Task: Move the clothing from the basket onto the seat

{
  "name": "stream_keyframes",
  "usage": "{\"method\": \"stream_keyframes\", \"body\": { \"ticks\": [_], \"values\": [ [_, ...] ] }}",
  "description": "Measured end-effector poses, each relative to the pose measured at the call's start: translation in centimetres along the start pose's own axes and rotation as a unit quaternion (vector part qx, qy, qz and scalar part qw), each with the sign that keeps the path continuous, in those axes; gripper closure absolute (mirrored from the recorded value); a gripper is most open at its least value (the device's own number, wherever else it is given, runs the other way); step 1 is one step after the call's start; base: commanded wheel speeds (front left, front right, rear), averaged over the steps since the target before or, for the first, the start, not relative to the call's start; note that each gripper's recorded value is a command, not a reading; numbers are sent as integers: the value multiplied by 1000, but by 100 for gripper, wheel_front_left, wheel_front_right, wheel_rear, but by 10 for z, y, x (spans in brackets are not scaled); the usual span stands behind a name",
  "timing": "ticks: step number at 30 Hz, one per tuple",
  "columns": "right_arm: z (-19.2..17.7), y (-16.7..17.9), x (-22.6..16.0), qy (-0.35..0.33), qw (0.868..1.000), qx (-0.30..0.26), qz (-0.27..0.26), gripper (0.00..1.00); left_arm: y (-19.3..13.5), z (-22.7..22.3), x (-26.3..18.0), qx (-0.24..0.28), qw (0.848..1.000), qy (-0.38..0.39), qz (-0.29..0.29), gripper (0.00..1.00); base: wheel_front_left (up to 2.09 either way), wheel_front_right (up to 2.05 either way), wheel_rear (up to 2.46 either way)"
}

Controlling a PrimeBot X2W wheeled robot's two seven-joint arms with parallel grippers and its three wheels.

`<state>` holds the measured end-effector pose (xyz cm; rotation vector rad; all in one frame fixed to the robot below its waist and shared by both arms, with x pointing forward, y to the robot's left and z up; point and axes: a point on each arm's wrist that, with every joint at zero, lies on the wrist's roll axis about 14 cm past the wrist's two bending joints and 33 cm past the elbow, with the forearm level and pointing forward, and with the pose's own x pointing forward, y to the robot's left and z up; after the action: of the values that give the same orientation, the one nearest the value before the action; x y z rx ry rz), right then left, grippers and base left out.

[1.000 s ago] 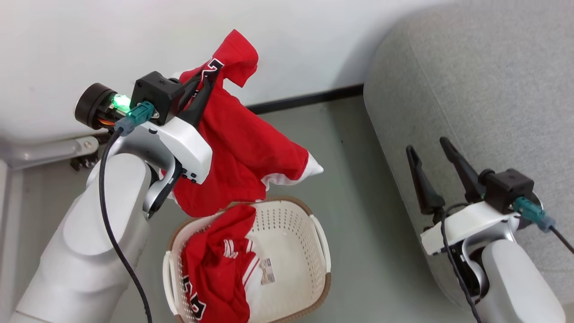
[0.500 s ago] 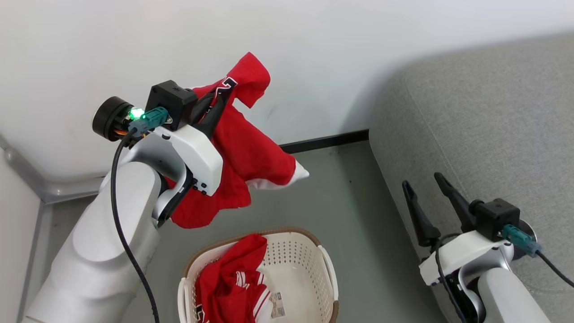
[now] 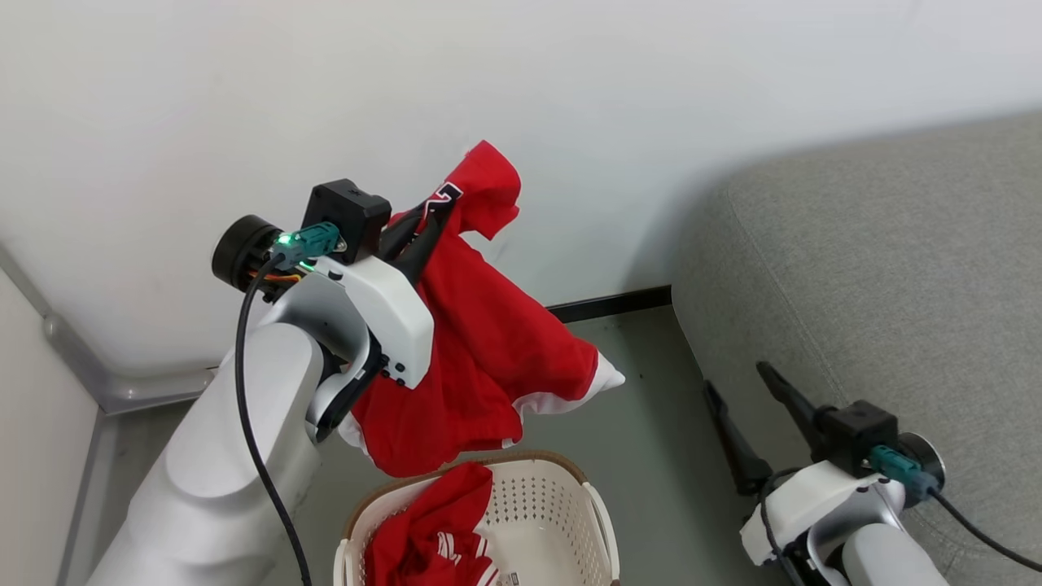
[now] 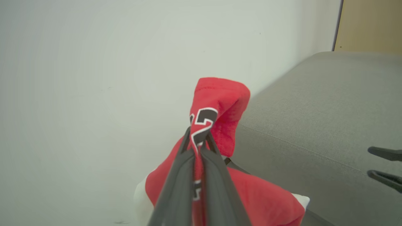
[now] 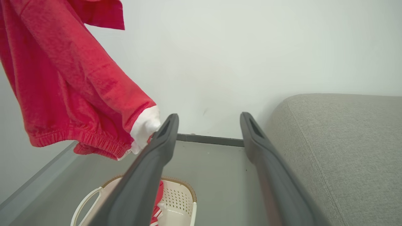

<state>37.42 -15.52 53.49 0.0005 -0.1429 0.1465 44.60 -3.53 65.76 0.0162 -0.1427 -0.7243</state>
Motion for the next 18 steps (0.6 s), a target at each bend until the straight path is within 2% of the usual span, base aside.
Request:
{"method": "stream_keyframes", "body": {
  "ticks": [8,18],
  "values": [
    [13,36,11,-15,997,-30,65,0,-22,9,-2,-10,1000,-5,-19,100,0,0,0],
    [25,84,30,-25,986,-58,151,0,-28,8,-1,-15,999,-1,-28,100,0,0,0]
  ]
}}
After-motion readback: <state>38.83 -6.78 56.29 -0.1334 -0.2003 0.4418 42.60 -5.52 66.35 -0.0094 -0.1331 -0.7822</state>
